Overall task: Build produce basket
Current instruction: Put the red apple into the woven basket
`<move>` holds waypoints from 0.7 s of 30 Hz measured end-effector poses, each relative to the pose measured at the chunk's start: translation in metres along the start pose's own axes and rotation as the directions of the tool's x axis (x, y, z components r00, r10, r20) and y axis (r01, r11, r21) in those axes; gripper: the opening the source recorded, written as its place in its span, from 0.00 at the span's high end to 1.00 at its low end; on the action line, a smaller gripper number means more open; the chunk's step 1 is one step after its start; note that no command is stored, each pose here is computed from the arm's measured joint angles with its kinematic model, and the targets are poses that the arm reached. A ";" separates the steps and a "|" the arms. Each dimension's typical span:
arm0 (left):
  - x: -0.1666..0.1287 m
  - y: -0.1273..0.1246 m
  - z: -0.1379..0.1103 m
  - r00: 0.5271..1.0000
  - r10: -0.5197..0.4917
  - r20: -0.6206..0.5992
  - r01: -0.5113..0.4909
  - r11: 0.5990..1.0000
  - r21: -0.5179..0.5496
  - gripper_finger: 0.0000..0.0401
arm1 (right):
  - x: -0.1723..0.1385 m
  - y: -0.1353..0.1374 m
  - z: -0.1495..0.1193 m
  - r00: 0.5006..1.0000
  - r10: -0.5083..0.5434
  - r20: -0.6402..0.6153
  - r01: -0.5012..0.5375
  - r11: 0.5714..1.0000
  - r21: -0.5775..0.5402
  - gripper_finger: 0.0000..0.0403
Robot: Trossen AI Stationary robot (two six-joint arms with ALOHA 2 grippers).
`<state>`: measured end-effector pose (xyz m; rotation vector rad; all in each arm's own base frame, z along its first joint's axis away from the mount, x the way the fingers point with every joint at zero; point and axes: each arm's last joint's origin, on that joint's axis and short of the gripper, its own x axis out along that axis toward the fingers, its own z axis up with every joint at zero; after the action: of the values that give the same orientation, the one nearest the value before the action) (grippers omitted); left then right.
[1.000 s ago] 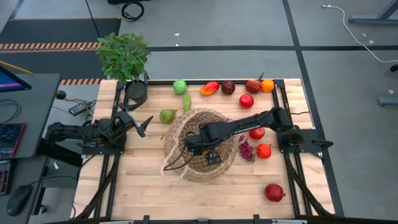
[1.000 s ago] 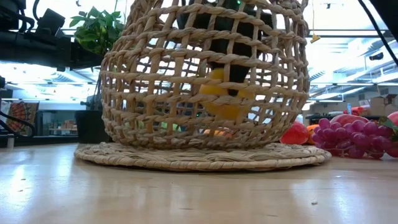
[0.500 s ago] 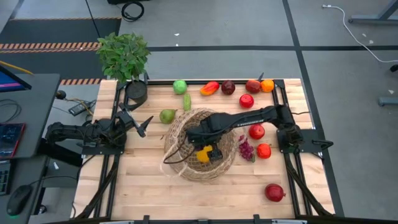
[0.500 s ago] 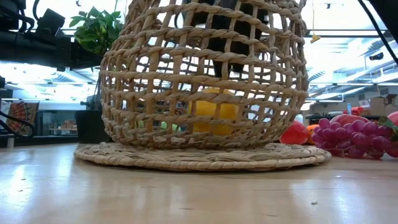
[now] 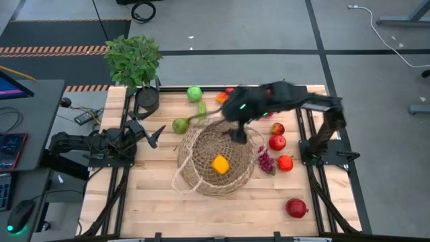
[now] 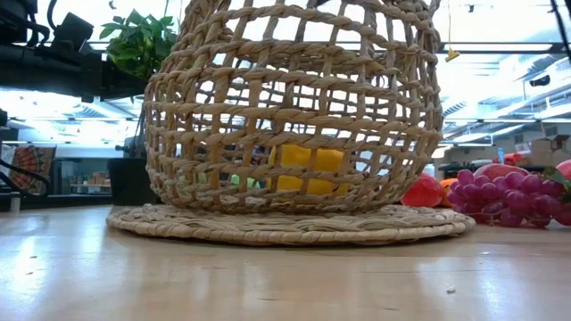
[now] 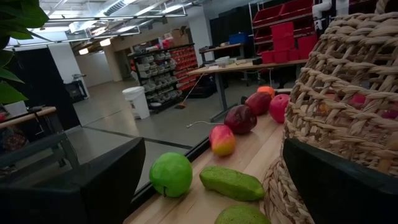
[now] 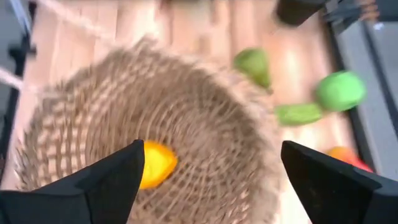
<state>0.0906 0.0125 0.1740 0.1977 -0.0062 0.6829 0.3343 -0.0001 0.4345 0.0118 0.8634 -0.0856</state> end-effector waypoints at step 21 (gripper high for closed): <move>0.000 0.000 0.000 1.000 0.000 -0.001 0.000 1.000 0.001 0.03 | -0.051 -0.100 -0.111 0.967 -0.254 0.021 0.231 0.908 0.348 0.10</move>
<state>0.0906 0.0125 0.1739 0.1984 -0.0048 0.6828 0.2090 -0.0913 0.4036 0.2291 0.7720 -0.4690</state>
